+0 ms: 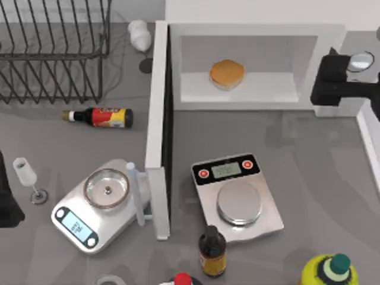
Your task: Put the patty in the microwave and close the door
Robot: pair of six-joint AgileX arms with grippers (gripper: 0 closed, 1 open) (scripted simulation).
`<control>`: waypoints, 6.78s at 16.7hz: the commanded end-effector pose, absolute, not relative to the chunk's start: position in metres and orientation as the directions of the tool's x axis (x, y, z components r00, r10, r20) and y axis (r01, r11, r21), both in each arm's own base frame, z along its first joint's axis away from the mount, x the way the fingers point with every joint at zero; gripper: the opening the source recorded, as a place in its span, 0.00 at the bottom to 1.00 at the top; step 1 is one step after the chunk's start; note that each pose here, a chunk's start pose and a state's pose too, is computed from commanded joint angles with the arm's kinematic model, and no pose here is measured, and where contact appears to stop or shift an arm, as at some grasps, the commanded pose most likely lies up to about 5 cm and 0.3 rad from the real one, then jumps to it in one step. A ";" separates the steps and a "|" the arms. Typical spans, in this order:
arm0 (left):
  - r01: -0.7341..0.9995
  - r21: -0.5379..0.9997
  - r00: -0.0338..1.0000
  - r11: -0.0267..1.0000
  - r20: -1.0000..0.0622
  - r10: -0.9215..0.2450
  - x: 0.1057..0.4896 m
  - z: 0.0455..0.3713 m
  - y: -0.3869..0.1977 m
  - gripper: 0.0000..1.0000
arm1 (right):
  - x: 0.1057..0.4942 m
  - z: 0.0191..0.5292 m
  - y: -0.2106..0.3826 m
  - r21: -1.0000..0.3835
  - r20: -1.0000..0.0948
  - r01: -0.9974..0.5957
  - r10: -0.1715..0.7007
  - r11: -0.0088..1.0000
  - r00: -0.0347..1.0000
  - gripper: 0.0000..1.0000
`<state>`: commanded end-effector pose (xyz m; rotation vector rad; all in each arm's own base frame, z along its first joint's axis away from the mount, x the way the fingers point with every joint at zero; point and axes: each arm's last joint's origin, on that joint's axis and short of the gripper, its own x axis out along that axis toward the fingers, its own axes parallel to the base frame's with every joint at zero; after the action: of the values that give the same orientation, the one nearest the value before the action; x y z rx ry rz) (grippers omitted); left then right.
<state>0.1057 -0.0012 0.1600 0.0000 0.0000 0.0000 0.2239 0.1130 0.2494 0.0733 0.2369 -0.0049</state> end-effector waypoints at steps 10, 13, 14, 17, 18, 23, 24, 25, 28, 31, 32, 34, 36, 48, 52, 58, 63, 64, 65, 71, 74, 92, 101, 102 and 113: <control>0.000 0.000 1.000 1.000 0.000 0.000 0.106 0.160 -0.001 1.00 | 0.111 0.193 0.007 0.040 0.002 -0.005 0.004 0.999 1.000 1.00; 0.000 0.000 1.000 1.000 0.000 0.000 0.106 0.160 -0.001 1.00 | 0.106 0.168 0.001 0.009 0.004 -0.001 0.001 1.000 1.000 1.00; 0.000 0.000 1.000 1.000 0.000 0.000 0.106 0.160 -0.001 1.00 | 0.106 0.163 -0.001 0.003 0.001 0.000 0.000 1.000 1.000 1.00; 0.000 0.000 1.000 1.000 0.000 0.000 0.106 0.160 -0.001 1.00 | 0.106 0.160 -0.001 0.000 0.000 0.000 0.000 1.000 1.000 1.00; 0.000 0.000 1.000 1.000 0.000 0.000 0.106 0.160 -0.001 1.00 | 0.106 0.160 -0.001 0.000 0.000 0.000 0.000 1.000 1.000 1.00; 0.000 0.000 1.000 1.000 0.000 0.000 0.106 0.160 -0.001 0.70 | 0.106 0.160 -0.001 0.000 0.000 0.000 0.000 1.000 1.000 1.00; 0.000 0.000 1.000 1.000 0.000 0.000 0.106 0.160 -0.001 0.62 | 0.106 0.160 -0.001 0.000 0.000 0.000 0.000 1.000 1.000 1.00; 0.000 0.000 1.000 1.000 0.000 0.000 0.106 0.160 -0.001 0.55 | 0.106 0.160 -0.001 0.000 0.000 0.000 0.000 1.000 1.000 1.00; 0.000 0.000 1.000 1.000 0.000 0.000 0.106 0.160 -0.001 0.32 | 0.106 0.160 -0.001 0.000 0.000 0.000 0.000 1.000 1.000 1.00; 0.000 0.000 1.000 1.000 0.000 0.000 0.106 0.160 -0.001 0.10 | 0.106 0.160 -0.001 0.000 0.000 0.000 0.000 1.000 1.000 1.00; 0.000 0.000 1.000 1.000 0.000 0.000 0.106 0.160 -0.001 0.02 | 0.106 0.160 -0.001 0.000 0.000 0.000 0.000 1.000 1.000 1.00; 0.000 0.000 1.000 1.000 0.000 0.000 0.106 0.160 -0.001 0.00 | 0.106 0.160 -0.001 0.000 0.000 0.000 0.000 1.000 1.000 1.00; 0.000 0.000 1.000 1.000 0.000 0.000 0.106 0.160 -0.001 0.00 | 0.106 0.160 -0.001 0.000 0.000 0.000 0.000 1.000 1.000 1.00; -0.001 0.000 1.000 1.000 -0.001 0.001 0.112 0.171 0.011 0.00 | 0.106 0.160 -0.001 0.000 0.000 0.000 0.000 1.000 1.000 1.00; -0.005 -0.001 1.000 1.000 -0.003 0.005 0.116 0.177 0.021 0.00 | 0.106 0.160 -0.001 0.000 0.000 0.000 0.000 1.000 1.000 1.00; 0.000 0.000 1.000 1.000 -0.003 0.000 0.118 0.179 0.025 0.00 | 0.106 0.160 -0.001 0.000 0.000 0.000 0.000 1.000 1.000 1.00; 0.009 0.000 1.000 1.000 -0.001 -0.009 0.114 0.181 0.019 0.00 | 0.106 0.160 -0.001 0.000 0.000 0.000 0.000 1.000 1.000 1.00; 0.011 0.000 1.000 1.000 -0.001 -0.011 0.113 0.182 0.018 0.00 | 0.106 0.160 -0.001 0.000 0.000 0.000 0.000 1.000 1.000 1.00; 0.007 0.000 1.000 1.000 -0.002 -0.007 0.111 0.182 0.016 0.00 | 0.106 0.160 -0.001 0.000 0.000 0.000 0.000 1.000 1.000 1.00; -0.002 -0.001 1.000 1.000 -0.007 0.002 0.102 0.183 0.010 0.00 | 0.106 0.160 -0.001 0.000 0.000 0.000 0.000 1.000 1.000 1.00; 0.000 0.000 1.000 1.000 -0.003 0.000 0.099 0.184 0.007 0.00 | 0.106 0.160 -0.001 0.000 0.000 0.000 0.000 1.000 1.000 1.00; -0.001 -0.001 1.000 1.000 -0.007 0.001 0.105 0.206 -0.015 0.00 | 0.106 0.160 -0.001 0.000 0.000 0.000 0.000 1.000 1.000 1.00; 0.030 -0.064 0.965 0.998 -0.257 -0.045 0.125 0.234 -0.034 0.00 | 0.106 0.160 -0.001 0.000 0.000 0.000 0.000 1.000 1.000 1.00; 0.031 -0.067 0.946 0.997 -0.319 -0.050 0.132 0.237 -0.040 0.00 | 0.106 0.160 -0.001 0.000 0.000 0.000 0.000 1.000 1.000 1.00; 0.020 -0.001 0.709 1.000 -0.705 -0.015 0.187 0.244 -0.109 0.00 | 0.106 0.160 -0.001 0.000 0.000 0.000 0.000 1.000 1.000 1.00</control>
<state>0.1867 -0.1091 0.2441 0.0068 0.7821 -0.0195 0.1057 -0.0012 0.1600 0.0000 0.0000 0.0000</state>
